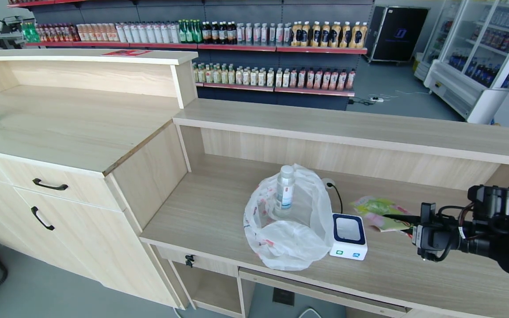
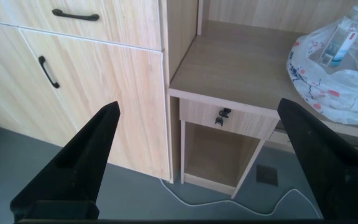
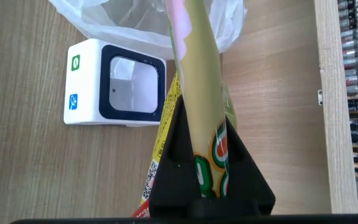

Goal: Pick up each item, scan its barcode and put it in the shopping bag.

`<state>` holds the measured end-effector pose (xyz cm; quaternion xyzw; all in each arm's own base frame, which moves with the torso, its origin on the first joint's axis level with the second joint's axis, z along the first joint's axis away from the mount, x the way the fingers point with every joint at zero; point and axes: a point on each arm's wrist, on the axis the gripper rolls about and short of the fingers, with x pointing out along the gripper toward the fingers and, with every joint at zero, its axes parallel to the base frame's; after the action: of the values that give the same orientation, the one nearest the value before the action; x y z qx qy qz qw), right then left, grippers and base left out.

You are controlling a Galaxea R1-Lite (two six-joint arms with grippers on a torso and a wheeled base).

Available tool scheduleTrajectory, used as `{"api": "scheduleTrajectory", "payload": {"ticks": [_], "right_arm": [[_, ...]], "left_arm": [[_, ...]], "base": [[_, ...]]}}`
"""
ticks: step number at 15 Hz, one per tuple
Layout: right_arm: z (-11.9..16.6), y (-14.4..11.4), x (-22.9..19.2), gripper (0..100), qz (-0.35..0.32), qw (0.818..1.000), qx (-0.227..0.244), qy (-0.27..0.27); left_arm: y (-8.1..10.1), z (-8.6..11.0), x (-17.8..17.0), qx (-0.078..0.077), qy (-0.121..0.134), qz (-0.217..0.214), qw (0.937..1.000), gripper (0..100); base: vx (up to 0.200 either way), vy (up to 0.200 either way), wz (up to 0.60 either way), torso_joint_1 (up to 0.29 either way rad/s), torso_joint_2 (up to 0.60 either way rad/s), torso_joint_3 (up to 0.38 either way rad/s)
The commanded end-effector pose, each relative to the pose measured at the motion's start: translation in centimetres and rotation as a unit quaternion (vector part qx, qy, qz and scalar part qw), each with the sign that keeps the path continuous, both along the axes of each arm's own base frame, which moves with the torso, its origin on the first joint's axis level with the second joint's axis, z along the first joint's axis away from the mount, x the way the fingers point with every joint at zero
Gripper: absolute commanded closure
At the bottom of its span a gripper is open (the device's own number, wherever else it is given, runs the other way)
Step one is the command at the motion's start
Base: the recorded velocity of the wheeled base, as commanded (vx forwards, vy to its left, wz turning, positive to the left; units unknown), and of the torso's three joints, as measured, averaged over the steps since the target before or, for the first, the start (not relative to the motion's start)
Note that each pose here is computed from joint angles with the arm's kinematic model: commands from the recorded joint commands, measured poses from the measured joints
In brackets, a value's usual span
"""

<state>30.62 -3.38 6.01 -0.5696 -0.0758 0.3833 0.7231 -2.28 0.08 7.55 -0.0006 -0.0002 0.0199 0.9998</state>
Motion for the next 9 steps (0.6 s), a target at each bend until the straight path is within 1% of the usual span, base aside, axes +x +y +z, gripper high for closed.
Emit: {"api": "scheduleTrajectory", "payload": {"ticks": [1, 5, 9], "right_arm": [[-0.6, 0.0, 0.4, 100, 0.001, 1.000, 0.001, 0.007], [-1.3, 0.5, 1.5, 100, 0.012, 1.000, -0.001, 0.006], [-1.9, 2.0, 2.5, 100, 0.036, 0.999, -0.001, 0.007]], "left_arm": [[0.0, 0.0, 0.0, 0.000, 0.000, 0.000, 1.0000, 0], [0.0, 0.0, 0.0, 0.000, 0.000, 0.001, 1.0000, 0], [0.0, 0.0, 0.0, 0.000, 0.000, 0.000, 1.0000, 0]], "base": [[0.000, 0.000, 0.00, 0.000, 0.00, 0.000], [0.000, 0.000, 0.00, 0.000, 0.00, 0.000], [0.000, 0.000, 0.00, 0.000, 0.00, 0.000]]}}
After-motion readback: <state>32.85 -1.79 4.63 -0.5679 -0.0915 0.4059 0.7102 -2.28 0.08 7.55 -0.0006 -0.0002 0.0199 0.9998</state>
